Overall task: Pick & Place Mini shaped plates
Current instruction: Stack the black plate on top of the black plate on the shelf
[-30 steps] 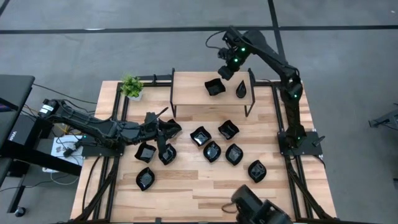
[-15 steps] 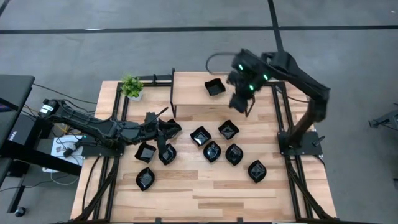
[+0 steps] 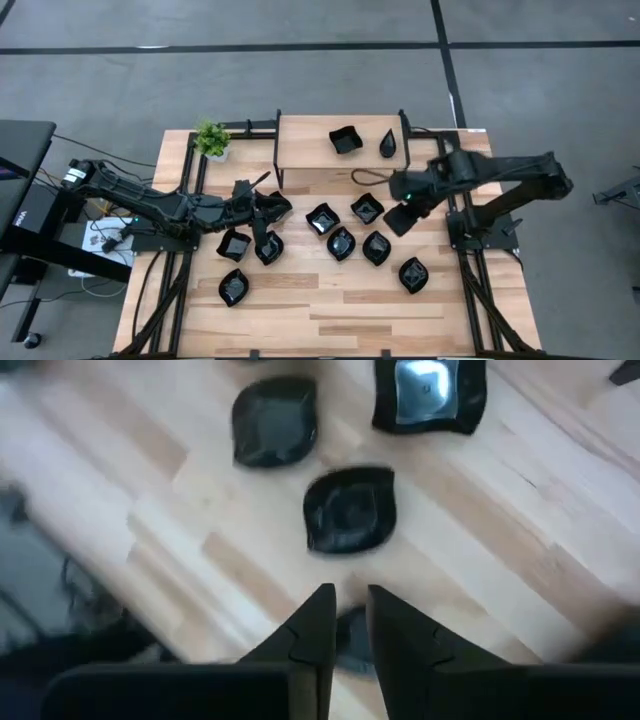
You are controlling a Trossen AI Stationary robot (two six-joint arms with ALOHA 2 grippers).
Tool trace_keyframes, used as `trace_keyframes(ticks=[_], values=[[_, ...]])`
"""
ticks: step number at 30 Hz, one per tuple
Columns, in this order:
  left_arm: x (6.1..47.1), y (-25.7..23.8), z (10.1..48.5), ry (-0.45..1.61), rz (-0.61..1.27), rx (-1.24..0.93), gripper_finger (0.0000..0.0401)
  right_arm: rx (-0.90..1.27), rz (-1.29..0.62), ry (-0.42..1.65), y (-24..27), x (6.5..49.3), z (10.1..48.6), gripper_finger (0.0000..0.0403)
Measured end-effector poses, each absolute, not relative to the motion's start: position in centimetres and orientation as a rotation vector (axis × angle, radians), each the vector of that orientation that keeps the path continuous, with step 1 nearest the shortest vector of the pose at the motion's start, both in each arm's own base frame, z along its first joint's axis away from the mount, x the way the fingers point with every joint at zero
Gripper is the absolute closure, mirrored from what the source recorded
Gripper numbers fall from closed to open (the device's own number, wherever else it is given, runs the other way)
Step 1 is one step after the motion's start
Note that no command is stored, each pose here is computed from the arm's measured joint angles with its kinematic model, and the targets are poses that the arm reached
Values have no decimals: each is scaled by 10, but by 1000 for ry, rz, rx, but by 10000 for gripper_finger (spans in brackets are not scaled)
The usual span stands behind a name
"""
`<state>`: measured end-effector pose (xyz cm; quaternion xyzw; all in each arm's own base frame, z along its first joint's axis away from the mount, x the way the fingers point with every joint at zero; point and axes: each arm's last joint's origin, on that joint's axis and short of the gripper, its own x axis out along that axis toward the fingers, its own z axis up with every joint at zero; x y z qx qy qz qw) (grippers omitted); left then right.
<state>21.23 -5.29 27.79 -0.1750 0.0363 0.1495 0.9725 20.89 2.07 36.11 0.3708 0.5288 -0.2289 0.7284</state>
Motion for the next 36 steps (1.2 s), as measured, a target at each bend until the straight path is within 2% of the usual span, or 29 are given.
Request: trace_keyframes(ticks=[9,17,28,36], values=[[212,-55,278,69,293,-359,280,904,-769,1092,14,232,284,347],[212,-55,279,68,293,-359,280,993,-1019,1115,-2,243,243,347],[212,-54,278,69,294,-356,280,1080,-1097,1070,-7,268,213,347],[212,-54,279,69,294,-356,280,1081,-1192,1060,12,270,203,347]])
